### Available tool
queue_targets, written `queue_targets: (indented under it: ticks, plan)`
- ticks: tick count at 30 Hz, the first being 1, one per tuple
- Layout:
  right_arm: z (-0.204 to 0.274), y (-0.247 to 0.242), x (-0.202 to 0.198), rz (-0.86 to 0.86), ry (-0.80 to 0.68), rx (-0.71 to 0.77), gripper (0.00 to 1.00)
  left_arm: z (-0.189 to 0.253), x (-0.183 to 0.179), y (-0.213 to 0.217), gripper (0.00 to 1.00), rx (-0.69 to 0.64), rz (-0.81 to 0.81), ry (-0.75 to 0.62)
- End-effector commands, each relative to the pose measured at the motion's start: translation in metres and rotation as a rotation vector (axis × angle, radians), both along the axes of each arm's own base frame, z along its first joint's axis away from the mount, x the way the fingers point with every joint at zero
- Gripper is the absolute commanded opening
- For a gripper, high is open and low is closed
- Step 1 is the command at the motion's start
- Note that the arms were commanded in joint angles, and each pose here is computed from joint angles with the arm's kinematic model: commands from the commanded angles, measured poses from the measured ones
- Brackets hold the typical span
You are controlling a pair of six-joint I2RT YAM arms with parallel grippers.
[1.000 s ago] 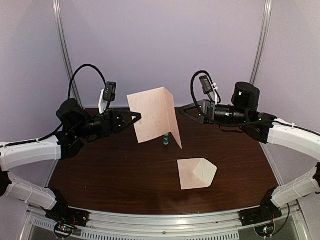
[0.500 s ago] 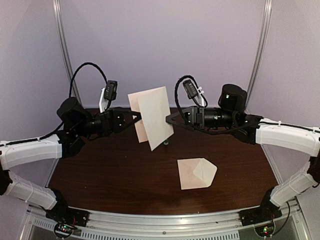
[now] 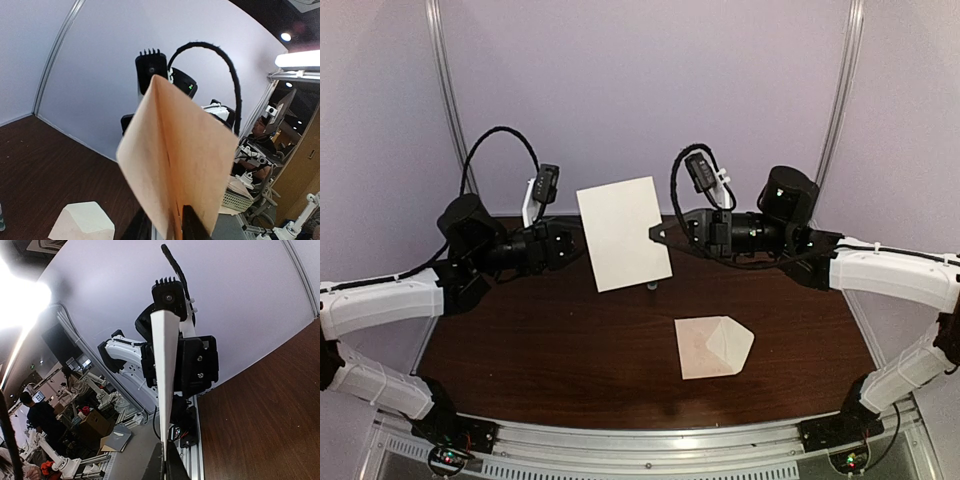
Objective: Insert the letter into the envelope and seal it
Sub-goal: Pass from the left arm to the right, then pass from the right arm to the left
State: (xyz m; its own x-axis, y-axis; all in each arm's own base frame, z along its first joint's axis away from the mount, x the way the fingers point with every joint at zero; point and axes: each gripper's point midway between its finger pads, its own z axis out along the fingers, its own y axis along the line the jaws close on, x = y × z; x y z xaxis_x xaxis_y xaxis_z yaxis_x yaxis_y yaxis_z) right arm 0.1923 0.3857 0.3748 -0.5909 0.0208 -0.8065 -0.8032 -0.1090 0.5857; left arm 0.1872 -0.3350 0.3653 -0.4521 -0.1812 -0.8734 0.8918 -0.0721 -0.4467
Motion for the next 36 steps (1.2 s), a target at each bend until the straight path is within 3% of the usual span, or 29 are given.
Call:
queue_targets:
  ticks: [1,6,8,12,17,24,36]
  plan:
    - [0.013,-0.006,-0.002,-0.016,-0.057,0.011,0.0,0.004,0.012,0.003,0.37,0.052,0.105,-0.003]
    - [-0.032,-0.016,0.024,-0.164,-0.059,-0.242,0.0,-0.008,0.046,0.03,0.7,0.218,0.388,0.025]
    - [-0.052,-0.024,0.034,-0.223,-0.07,-0.358,0.0,-0.011,0.061,0.048,0.76,0.262,0.515,0.047]
    - [-0.094,-0.037,0.035,-0.244,-0.03,-0.535,0.0,-0.005,0.067,0.064,0.82,0.278,0.599,0.023]
    - [-0.115,-0.036,0.021,-0.182,0.011,-0.587,0.0,-0.014,0.059,0.041,0.83,0.337,0.452,0.002]
    - [-0.098,-0.02,-0.002,-0.065,-0.007,-0.505,0.0,-0.033,0.033,-0.009,0.78,0.381,0.156,-0.022]
    - [-0.085,-0.009,-0.024,0.068,-0.028,-0.471,0.0,-0.043,0.013,-0.038,0.78,0.404,-0.028,-0.018]
